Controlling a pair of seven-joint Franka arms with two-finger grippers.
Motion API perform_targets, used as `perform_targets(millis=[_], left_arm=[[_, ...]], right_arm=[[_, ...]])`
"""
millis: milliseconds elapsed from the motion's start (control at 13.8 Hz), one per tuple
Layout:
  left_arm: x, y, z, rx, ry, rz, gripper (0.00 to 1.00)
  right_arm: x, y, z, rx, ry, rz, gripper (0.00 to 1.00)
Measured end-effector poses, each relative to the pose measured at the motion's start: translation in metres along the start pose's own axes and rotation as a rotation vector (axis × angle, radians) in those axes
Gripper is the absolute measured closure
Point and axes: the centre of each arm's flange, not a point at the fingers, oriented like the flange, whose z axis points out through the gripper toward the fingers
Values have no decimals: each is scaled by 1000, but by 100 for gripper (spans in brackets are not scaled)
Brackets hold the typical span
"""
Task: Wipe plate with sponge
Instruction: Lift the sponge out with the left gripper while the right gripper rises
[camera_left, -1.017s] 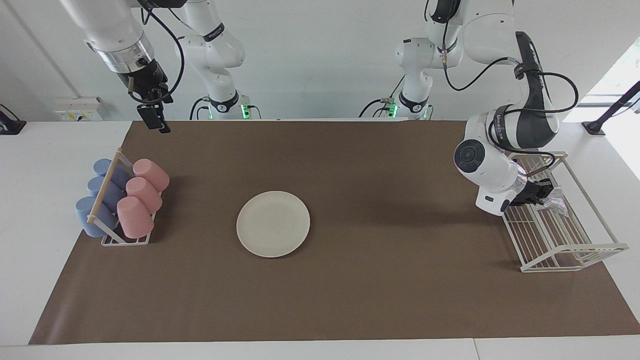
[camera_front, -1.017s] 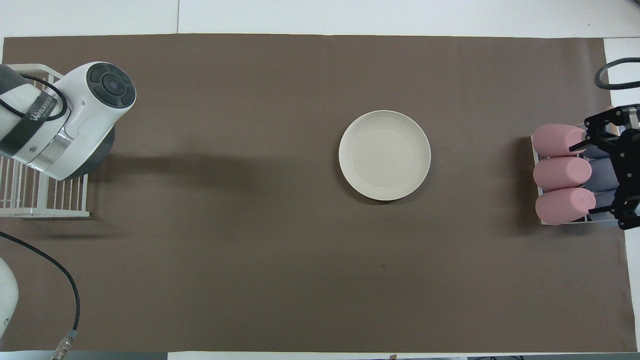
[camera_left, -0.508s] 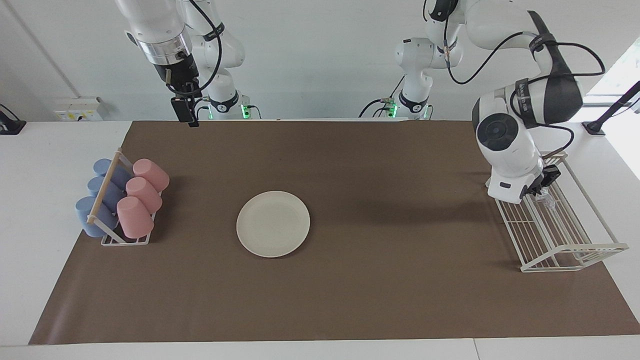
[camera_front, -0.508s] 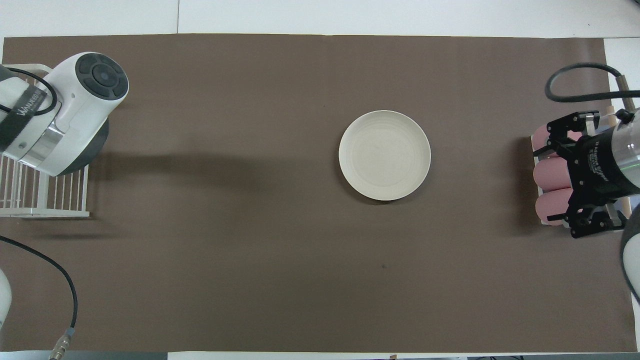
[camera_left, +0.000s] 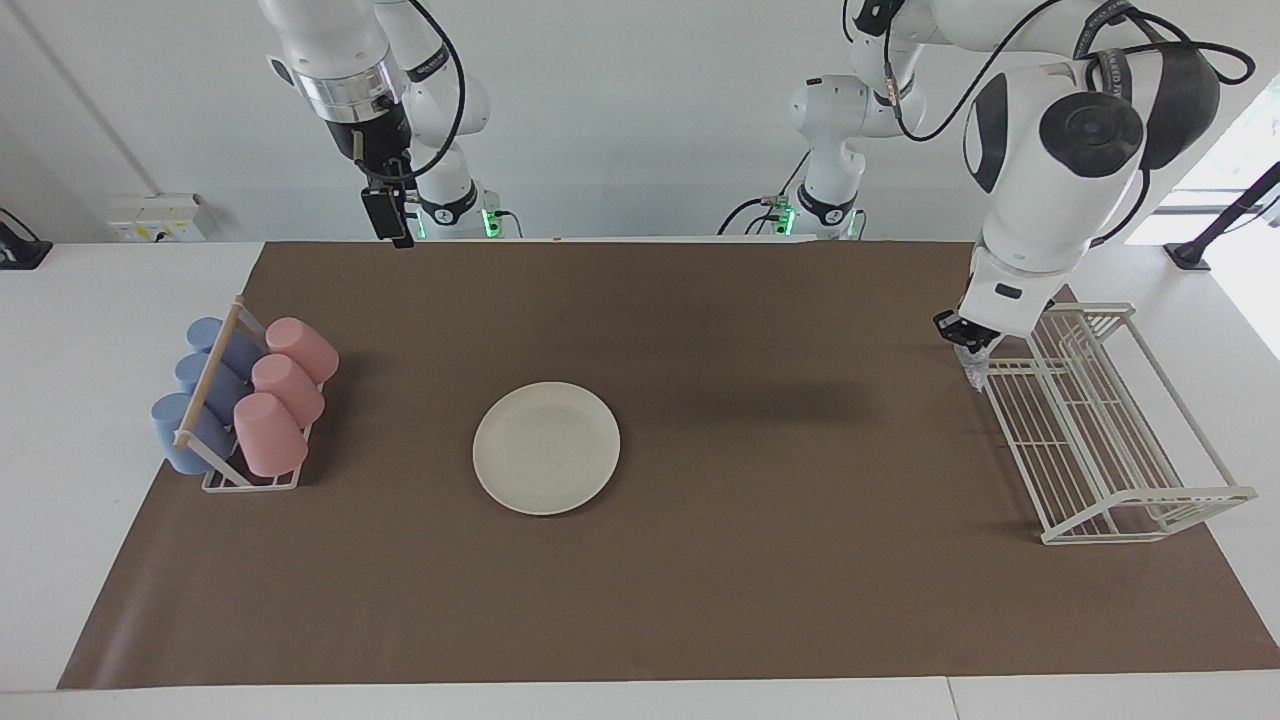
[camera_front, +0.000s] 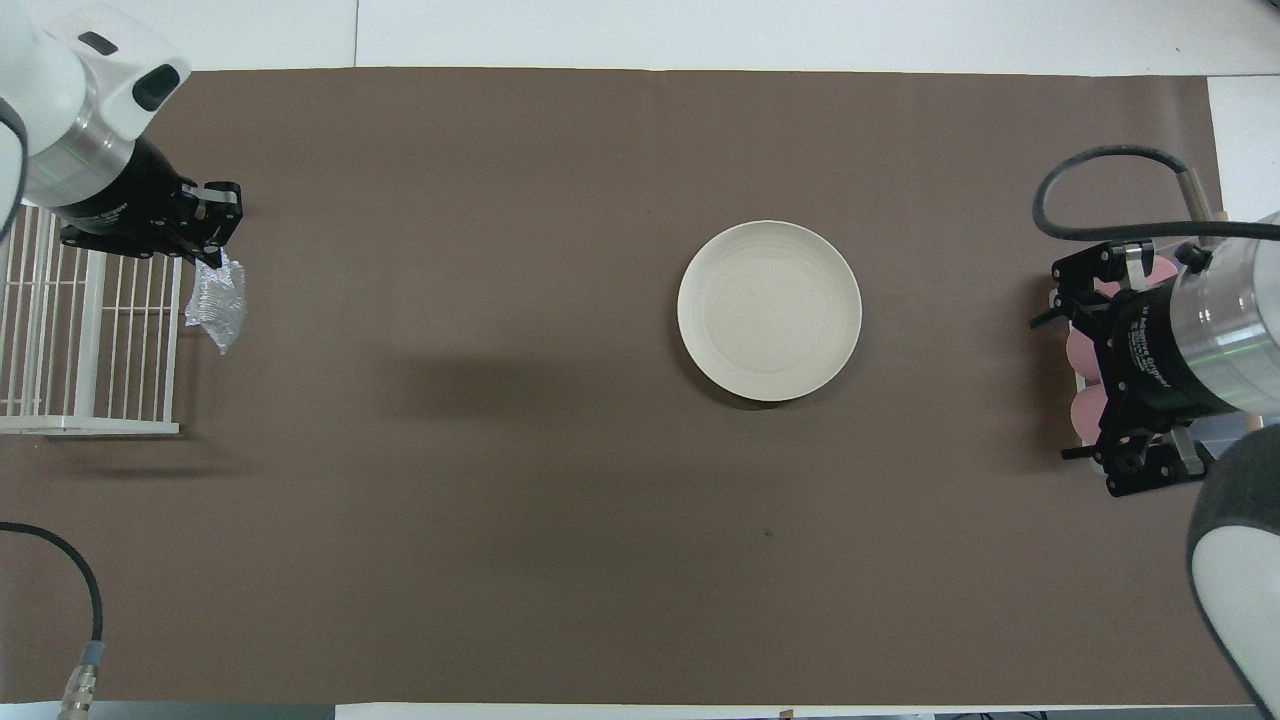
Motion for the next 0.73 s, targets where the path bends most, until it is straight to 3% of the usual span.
perform_targets(millis=[363, 726], left_arm=[[3, -15, -28, -512, -112, -128, 96], [-18, 1, -6, -895, -217, -155, 96]], right_arm=[[-4, 2, 0, -3, -30, -5, 0], [-5, 0, 1, 12, -32, -6, 0]])
